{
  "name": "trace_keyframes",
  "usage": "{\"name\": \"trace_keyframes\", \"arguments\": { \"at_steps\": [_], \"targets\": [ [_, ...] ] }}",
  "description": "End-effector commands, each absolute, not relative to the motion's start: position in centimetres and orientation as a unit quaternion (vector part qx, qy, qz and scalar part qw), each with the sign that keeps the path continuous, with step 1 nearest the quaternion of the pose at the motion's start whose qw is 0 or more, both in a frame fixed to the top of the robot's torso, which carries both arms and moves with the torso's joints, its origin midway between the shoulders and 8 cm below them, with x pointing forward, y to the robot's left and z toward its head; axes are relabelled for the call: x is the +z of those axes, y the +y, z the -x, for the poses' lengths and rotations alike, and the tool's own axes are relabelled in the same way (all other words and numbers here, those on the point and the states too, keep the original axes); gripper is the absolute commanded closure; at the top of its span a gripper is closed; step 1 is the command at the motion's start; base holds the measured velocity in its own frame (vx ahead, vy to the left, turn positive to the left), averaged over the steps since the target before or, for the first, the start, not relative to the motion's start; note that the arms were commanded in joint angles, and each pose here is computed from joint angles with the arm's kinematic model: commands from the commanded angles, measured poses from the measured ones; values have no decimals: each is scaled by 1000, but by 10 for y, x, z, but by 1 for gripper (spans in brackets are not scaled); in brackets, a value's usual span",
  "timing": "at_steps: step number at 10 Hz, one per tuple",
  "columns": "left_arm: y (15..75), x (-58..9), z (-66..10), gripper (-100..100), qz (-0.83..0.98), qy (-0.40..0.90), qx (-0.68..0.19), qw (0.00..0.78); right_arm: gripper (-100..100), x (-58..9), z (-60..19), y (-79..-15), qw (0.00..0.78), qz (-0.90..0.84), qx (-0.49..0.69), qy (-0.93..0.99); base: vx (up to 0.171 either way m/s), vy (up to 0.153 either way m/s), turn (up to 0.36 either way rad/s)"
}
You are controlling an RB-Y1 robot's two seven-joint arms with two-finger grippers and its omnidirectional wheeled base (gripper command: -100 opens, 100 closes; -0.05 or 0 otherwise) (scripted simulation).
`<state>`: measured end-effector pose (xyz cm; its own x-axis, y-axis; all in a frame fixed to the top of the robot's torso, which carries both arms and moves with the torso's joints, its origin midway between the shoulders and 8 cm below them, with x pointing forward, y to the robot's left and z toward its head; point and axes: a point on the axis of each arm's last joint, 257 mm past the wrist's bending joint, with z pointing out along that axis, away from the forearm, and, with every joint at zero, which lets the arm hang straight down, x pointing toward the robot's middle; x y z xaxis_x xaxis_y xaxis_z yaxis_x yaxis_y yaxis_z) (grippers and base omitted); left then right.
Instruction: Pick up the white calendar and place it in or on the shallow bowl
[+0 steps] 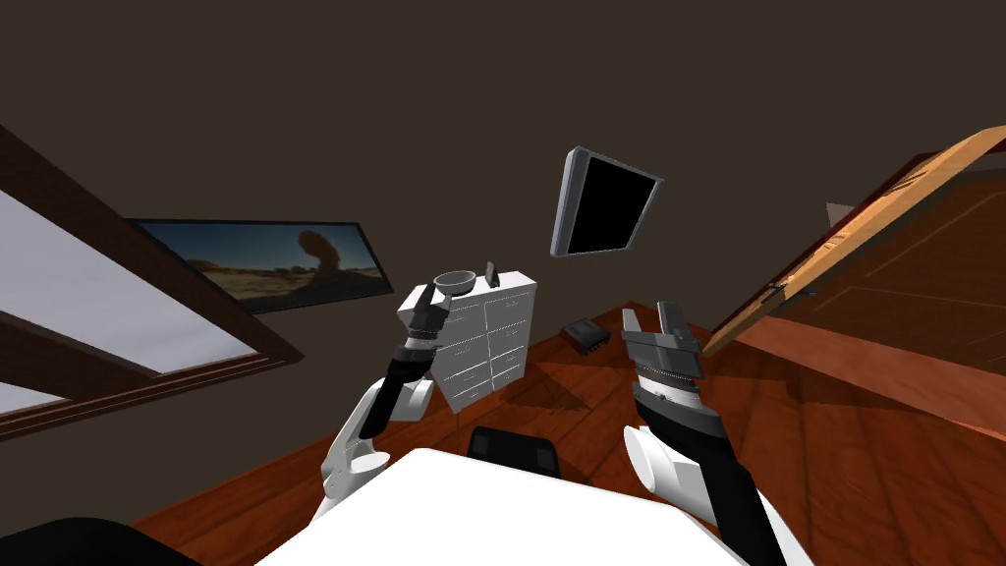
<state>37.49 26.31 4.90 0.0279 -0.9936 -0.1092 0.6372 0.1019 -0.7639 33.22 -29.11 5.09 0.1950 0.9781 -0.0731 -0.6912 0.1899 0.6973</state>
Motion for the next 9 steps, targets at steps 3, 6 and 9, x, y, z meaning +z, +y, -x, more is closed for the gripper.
{"name": "trace_keyframes", "arguments": {
  "at_steps": [3, 6, 9],
  "targets": [
    [276, 42, -395, -100, 302, 338, -613, 648, 0, 51, -332, -291, 724, -270, 576, 265, -80, -120, 162],
    [290, 37, -413, -100, 335, 335, -615, 631, 0, 51, -332, -291, 724, -270, 576, 265, -70, -114, 143],
    [300, 33, -423, -100, 359, 333, -614, 620, 0, 51, -332, -291, 724, -270, 576, 265, -57, -104, 115]
  ]
}}
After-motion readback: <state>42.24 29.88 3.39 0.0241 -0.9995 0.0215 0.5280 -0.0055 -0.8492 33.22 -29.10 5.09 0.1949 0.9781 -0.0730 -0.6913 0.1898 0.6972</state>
